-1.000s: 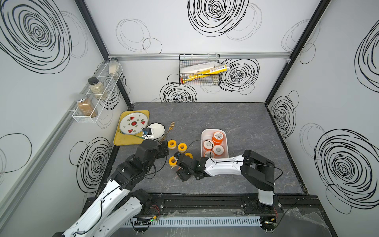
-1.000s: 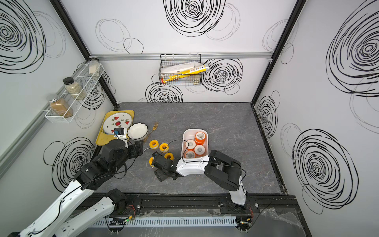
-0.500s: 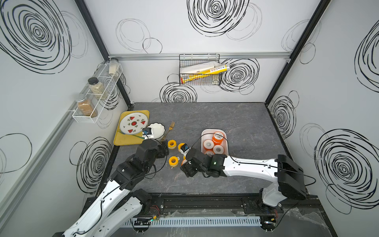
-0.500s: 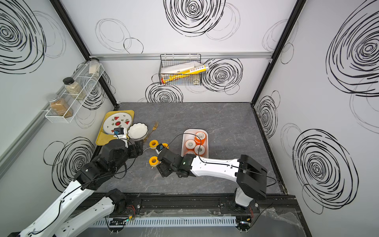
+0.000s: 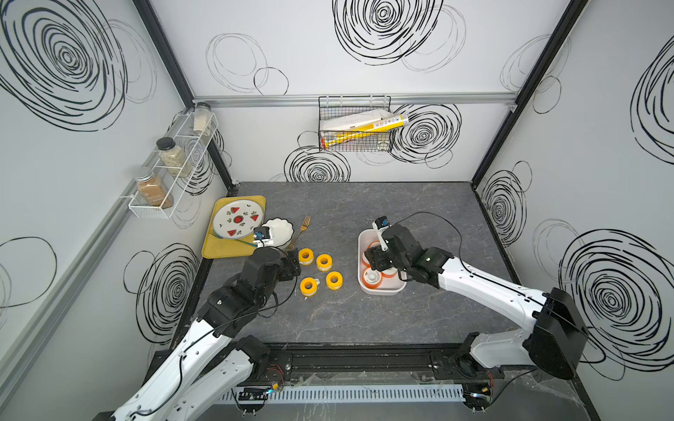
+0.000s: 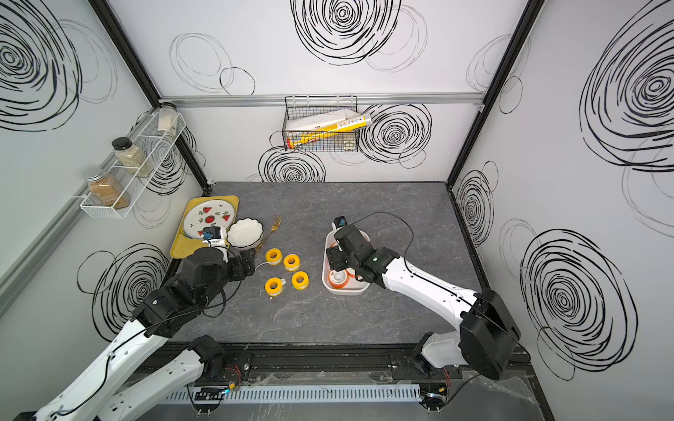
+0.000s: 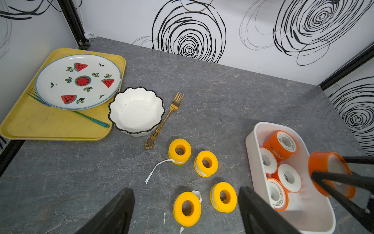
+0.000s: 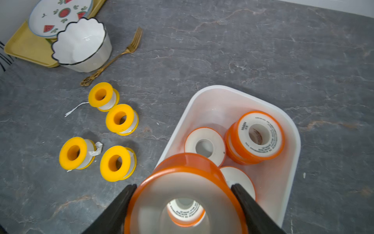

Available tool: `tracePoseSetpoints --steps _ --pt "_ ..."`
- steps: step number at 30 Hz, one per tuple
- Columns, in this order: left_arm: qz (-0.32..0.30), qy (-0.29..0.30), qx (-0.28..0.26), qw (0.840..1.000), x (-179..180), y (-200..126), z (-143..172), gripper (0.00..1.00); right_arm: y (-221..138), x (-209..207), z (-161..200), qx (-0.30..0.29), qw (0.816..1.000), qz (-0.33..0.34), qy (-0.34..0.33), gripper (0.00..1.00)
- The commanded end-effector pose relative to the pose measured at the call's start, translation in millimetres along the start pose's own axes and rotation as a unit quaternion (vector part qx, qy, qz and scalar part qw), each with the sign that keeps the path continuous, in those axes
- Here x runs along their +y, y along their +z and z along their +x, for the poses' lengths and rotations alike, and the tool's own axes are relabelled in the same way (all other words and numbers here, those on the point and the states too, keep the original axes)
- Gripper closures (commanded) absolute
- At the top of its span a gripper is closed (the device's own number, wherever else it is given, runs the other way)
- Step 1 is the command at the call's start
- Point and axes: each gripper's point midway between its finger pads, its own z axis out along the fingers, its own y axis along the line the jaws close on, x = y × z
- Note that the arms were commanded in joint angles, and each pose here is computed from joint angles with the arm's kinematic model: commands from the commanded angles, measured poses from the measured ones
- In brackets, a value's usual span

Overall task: Put the sealing tape into the storage box
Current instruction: Place the sealing tape in the storage box.

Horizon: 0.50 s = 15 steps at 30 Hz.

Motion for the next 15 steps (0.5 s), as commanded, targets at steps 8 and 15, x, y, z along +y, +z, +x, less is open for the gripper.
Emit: tracePoseSetpoints --steps 8,15 --pt "0.004 -0.002 -0.012 1.0 -3 3 -5 0.13 64 -16 8 0.048 0.999 -0.011 0.012 0.55" --pt "0.004 0.001 -0.008 1.0 -3 5 -4 0.13 91 -19 12 0.069 0.998 0.006 0.008 0.55"
